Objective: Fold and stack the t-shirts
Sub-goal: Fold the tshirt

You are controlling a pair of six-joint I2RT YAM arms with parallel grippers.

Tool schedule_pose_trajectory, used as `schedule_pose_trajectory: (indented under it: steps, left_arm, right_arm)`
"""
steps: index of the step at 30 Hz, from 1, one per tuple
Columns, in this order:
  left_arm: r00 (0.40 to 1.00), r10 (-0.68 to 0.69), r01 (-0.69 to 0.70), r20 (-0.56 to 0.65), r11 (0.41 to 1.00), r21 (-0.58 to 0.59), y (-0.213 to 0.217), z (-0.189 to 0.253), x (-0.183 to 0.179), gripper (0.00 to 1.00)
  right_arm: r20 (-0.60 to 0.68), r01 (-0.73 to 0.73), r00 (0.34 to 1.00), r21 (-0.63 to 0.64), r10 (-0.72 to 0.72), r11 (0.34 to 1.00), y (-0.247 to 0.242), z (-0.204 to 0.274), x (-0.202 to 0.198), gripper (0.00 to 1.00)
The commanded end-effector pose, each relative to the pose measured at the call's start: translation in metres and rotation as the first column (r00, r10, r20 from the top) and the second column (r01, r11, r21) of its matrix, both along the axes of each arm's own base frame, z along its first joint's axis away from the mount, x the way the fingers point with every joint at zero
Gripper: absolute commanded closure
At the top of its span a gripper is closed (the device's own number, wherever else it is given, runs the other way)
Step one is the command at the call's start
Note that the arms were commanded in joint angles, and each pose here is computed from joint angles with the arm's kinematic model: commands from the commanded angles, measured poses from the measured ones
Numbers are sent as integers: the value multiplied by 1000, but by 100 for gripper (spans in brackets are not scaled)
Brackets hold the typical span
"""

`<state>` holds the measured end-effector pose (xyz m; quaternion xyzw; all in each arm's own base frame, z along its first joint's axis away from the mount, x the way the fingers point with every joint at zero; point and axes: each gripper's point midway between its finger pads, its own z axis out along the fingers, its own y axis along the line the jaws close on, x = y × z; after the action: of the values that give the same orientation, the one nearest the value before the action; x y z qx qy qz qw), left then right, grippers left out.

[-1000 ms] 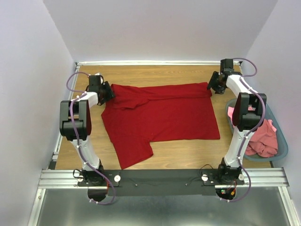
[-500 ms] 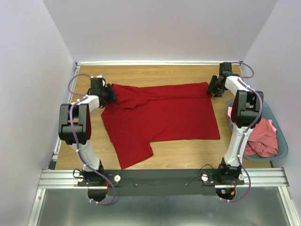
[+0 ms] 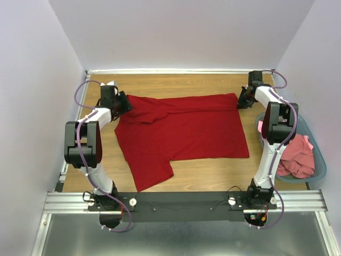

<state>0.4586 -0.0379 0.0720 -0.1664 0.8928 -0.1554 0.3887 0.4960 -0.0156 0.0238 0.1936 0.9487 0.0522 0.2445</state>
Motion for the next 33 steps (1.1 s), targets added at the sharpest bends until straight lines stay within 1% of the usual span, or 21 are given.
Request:
schedule_pose_trajectory:
  steps: [1,4,9,10,11,13,16,17,23,27,29,31,33]
  left_arm:
    - [999,-27,27,18,1000,2,-5,4,-3,36]
    - [999,-31,31,8,999,15,-5,-1,-6,36]
    - [999,-38,38,-18,999,25,-5,-13,-12,43]
    - [999,-39,39,-22,999,28,-4,-15,-13,43]
    - [999,-42,41,9,999,33,-4,-11,-8,43]
    - [999,-45,44,18,998,39,-4,-13,-6,43]
    - [996,-76,75,38,997,37,-7,-14,-2,43]
    - [992,-114,113,44,993,32,-22,-13,-3,43]
    - [988,-148,147,43,989,31,-32,-18,-4,43]
    - [994,-105,104,17,993,52,-25,-25,-6,43]
    - [999,-53,53,-2,995,87,-14,-28,-8,43]
    - [1000,-13,15,-25,994,110,-6,-31,-9,41]
    - [1000,18,-14,-24,992,123,-1,-31,-10,41]
  right_arm:
    - [-23,-6,1000,8,6,1000,-2,-11,-2,88]
    - [-22,-9,1000,14,9,1000,-1,-11,-2,94]
    - [-22,-10,1000,20,11,1000,0,-11,-2,95]
    - [-22,-12,1000,19,12,1000,0,-11,-2,95]
    - [-22,-14,1000,20,14,1000,0,-12,-1,95]
    - [-20,-13,1000,22,14,1000,1,-11,-1,95]
    - [-18,-19,1000,22,19,1000,1,-11,0,95]
    - [-18,-19,1000,22,19,1000,1,-11,0,95]
    - [-14,-20,1000,18,20,1000,0,-9,1,95]
    - [-6,-23,1000,15,23,1000,0,-6,2,95]
    - [-6,-24,1000,15,24,1000,0,-5,1,95]
    - [-6,-27,1000,13,27,1000,0,-5,1,96]
    - [-4,-28,1000,14,28,1000,0,-4,1,96]
